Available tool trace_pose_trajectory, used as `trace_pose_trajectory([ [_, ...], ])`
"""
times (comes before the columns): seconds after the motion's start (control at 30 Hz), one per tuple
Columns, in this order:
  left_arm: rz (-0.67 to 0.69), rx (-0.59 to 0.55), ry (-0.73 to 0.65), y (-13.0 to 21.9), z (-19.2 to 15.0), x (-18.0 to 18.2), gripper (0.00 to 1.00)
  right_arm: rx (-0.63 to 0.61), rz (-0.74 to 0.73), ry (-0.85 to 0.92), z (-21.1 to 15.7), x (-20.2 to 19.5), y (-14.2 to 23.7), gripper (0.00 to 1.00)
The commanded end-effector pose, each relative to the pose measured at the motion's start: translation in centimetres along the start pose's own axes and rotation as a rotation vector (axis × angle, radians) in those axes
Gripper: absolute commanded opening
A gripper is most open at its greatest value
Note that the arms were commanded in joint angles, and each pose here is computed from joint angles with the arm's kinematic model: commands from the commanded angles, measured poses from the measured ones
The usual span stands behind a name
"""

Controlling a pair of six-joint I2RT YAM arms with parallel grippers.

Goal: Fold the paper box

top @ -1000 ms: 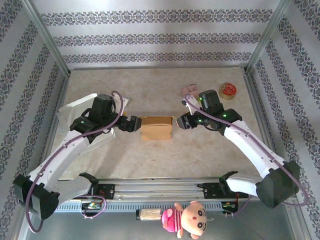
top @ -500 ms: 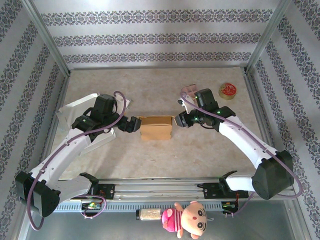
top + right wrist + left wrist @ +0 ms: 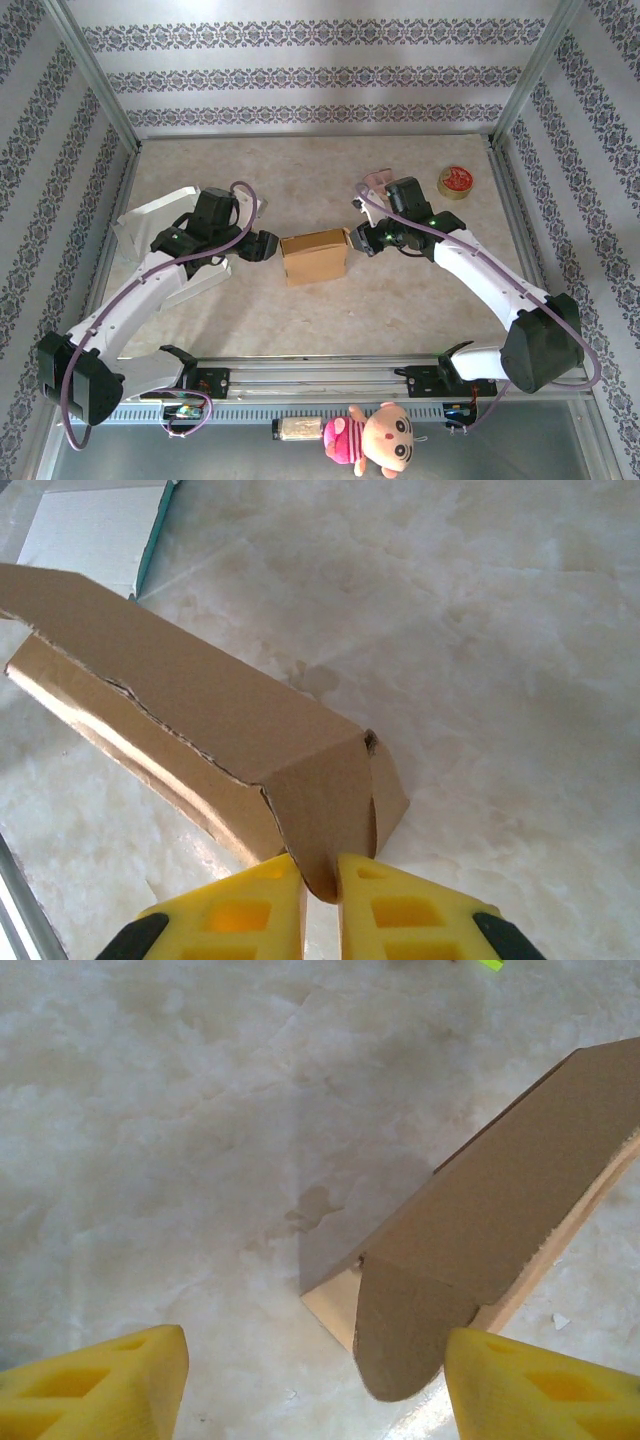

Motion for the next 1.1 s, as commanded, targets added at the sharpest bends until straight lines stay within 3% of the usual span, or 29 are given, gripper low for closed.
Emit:
trace_pose_trajectory([
  [0.0, -0.088, 0.006, -0.015, 0.1, 0.5, -1.8, 0.67, -0.017, 0.015, 0.028, 1.0, 0.7, 0.4, 0.16],
  [0.2, -0.195, -0.010, -0.009, 0.3, 0.0, -3.5, 0.68, -0.013, 0.014, 0.035, 1.2, 0.8, 0.3, 0.16],
  [0.4, -0.194, -0.044, 0.007, 0.4, 0.2, -3.4, 0.69, -0.003, 0.017, 0.037, 0.9, 1.0, 0.1, 0.16],
  [0.6, -0.022, 0.037, 0.032, -0.6, -0.9, -0.5, 0.54, -0.009, 0.007, 0.034, 1.1, 0.9, 0.3, 0.15],
  [0.87, -0.090, -0.019, 0.077, -0.8, 0.4, -1.6, 0.31, -0.009, 0.002, -0.016, 1.5, 1.0, 0.5, 0.15],
  [0.97, -0.141, -0.049, 0.098, -0.5, 0.9, -2.4, 0.32, -0.003, 0.011, -0.040, 1.6, 1.2, 0.7, 0.15],
  [1.07, -0.149, -0.056, 0.102, -0.5, 1.0, -2.5, 0.45, 0.002, 0.016, -0.044, 1.5, 1.4, 0.7, 0.15],
])
Point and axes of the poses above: each hand's point on the last joint's axis, 136 mm out from that joint toward the fingers, its own y axis back along the fingers, its own x axis along the line the jaws close on, z = x × y, the point moved 1 cm from there along y, back along the fingers, and after that the axes turned 1 degree about y, right-handed, at the moved point
